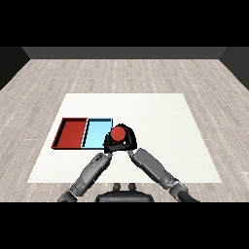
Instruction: Pick the red can and put it in the red box
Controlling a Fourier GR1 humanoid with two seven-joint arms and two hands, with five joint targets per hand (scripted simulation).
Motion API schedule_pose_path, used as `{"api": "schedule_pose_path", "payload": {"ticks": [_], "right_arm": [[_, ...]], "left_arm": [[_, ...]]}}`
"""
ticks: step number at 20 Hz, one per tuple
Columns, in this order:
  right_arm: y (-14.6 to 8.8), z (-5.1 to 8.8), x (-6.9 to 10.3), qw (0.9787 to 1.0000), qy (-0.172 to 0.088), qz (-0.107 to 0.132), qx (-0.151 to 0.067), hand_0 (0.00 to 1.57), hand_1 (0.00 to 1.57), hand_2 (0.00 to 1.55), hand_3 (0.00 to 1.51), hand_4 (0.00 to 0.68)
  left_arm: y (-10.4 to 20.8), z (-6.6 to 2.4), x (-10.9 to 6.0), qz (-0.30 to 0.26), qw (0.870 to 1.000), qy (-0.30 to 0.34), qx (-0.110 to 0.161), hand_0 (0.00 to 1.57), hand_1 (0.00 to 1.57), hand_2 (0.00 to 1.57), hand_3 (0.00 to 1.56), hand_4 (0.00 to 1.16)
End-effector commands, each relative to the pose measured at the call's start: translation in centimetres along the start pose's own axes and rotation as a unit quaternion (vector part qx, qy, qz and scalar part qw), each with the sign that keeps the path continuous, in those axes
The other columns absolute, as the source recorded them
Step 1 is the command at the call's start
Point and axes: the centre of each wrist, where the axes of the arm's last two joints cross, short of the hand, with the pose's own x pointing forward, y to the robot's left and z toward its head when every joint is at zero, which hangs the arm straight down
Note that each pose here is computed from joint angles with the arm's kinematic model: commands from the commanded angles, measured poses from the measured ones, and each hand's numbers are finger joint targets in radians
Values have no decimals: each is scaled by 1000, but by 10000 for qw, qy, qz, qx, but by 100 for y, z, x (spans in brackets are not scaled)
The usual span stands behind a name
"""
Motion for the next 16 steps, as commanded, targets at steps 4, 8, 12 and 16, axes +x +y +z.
{"api": "schedule_pose_path", "payload": {"ticks": [4, 8, 12, 16], "right_arm": [[6, 35, -11, 9992, 83, 336, 203, 0, 0, 0, 0, 0], [-95, 68, -64, 9994, 104, 261, 188, 0, 0, 0, 0, 0], [-115, -15, 73, 9992, 19, 409, 24, 0, 0, 0, 0, 0], [-150, 48, 16, 9995, -123, 278, 0, 0, 0, 0, 0, 0]], "left_arm": [[-6, -79, 31, -8, 9997, -142, 184, 1571, 1571, 1529, 1455, 1118], [76, 1, 152, -99, 9996, -188, 188, 1571, 1571, 1529, 1455, 1118], [6, 35, -70, -80, 9998, -135, 95, 1571, 1571, 1567, 1497, 1135], [-57, -84, 53, -57, 9998, 47, 158, 1571, 1571, 1571, 1509, 1145]]}}
